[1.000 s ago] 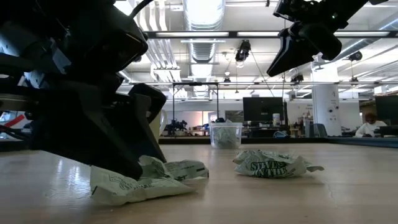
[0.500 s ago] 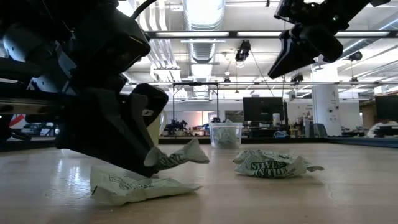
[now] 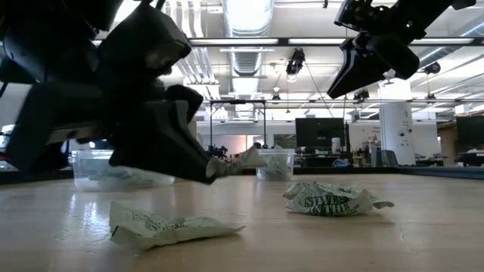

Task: Pick and place items into bin
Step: Put the stevia packet into the bottom transparent bin

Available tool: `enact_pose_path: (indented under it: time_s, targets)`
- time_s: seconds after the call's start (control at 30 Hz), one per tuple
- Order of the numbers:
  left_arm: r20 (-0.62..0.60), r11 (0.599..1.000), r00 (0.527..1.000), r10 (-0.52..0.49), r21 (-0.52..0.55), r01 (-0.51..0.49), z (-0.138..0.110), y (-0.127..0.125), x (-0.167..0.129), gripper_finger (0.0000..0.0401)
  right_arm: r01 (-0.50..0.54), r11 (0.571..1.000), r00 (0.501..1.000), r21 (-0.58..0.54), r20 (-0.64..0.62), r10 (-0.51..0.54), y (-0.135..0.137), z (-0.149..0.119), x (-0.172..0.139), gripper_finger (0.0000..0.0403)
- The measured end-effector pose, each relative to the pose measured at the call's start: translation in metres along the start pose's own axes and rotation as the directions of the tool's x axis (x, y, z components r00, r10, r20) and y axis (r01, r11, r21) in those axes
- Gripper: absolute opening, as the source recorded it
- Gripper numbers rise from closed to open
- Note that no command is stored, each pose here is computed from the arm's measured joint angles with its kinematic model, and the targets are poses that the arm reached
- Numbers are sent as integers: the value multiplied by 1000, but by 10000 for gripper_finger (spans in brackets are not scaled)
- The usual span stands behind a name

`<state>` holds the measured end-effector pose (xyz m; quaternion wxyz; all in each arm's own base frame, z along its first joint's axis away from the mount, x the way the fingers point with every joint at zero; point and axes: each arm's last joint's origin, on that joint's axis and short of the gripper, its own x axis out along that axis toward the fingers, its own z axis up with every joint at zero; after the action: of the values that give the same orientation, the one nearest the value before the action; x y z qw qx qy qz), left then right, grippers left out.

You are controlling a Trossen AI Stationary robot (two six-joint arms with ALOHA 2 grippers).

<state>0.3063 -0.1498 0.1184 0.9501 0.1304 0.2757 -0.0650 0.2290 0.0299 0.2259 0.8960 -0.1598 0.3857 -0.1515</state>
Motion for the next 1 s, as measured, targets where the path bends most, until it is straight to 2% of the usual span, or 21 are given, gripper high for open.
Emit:
enact_pose_path:
  time_s: [0.17, 0.3, 0.4, 0.57, 0.73, 1.0]
  targets:
    - [-6, 991, 991, 135, 5, -135, 9, 3, -15, 0, 0, 1000, 1000, -3, -3, 0, 0, -1, 0, 67]
    - [-5, 964, 965, 263, 26, -263, 16, 0, -31, 0, 1, 1000, 1000, -4, -3, -1, 0, -1, 1, 64]
    - [-9, 929, 929, 370, 25, -369, 18, -3, -45, 0, 1, 1000, 1000, -4, -4, -1, 0, -1, 1, 64]
    - [-31, 842, 842, 539, 10, -539, 16, -8, -72, 0, 1, 1000, 1000, -4, -4, -1, 0, -1, 1, 65]
    - [-86, 808, 809, 582, -44, -587, 7, -6, -90, 0, 1, 1000, 1000, -4, -4, -1, 0, -1, 1, 61]
    - [-161, 772, 774, 613, -87, -629, -6, 1, -99, 0, 1, 1000, 1000, -1, -3, -1, 0, -1, 1, 64]
